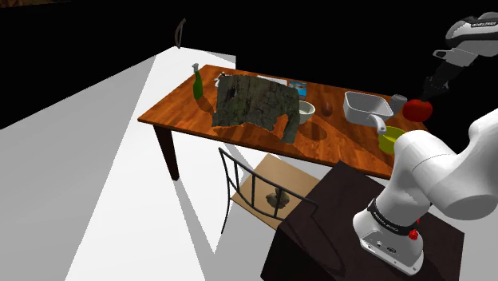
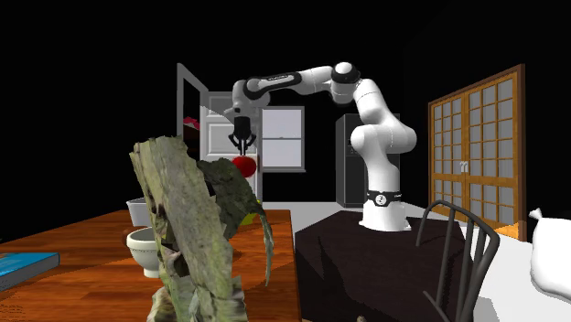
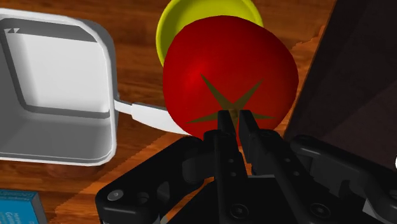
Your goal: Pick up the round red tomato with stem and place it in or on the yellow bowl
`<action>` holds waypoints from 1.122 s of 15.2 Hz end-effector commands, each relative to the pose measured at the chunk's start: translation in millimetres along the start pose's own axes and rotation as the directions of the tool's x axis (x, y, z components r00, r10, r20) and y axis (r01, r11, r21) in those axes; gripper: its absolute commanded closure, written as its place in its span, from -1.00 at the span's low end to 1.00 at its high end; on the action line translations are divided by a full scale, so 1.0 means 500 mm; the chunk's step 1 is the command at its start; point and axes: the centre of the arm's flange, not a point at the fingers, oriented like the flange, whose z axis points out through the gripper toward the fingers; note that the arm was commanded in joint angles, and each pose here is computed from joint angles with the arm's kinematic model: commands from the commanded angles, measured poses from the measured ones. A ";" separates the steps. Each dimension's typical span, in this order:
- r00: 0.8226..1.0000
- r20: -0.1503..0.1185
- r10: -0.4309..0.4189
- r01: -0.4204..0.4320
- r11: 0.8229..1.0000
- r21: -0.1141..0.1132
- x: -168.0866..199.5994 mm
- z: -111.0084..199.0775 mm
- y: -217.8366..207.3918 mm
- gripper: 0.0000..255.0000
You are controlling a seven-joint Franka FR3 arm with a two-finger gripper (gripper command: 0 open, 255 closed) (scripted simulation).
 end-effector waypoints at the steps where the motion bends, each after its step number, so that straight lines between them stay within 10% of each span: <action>1: 1.000 0.000 0.000 0.000 1.000 0.000 -0.003 0.021 0.003 1.00; 17: 1.000 0.000 0.000 0.000 1.000 0.000 -0.027 0.188 0.007 1.00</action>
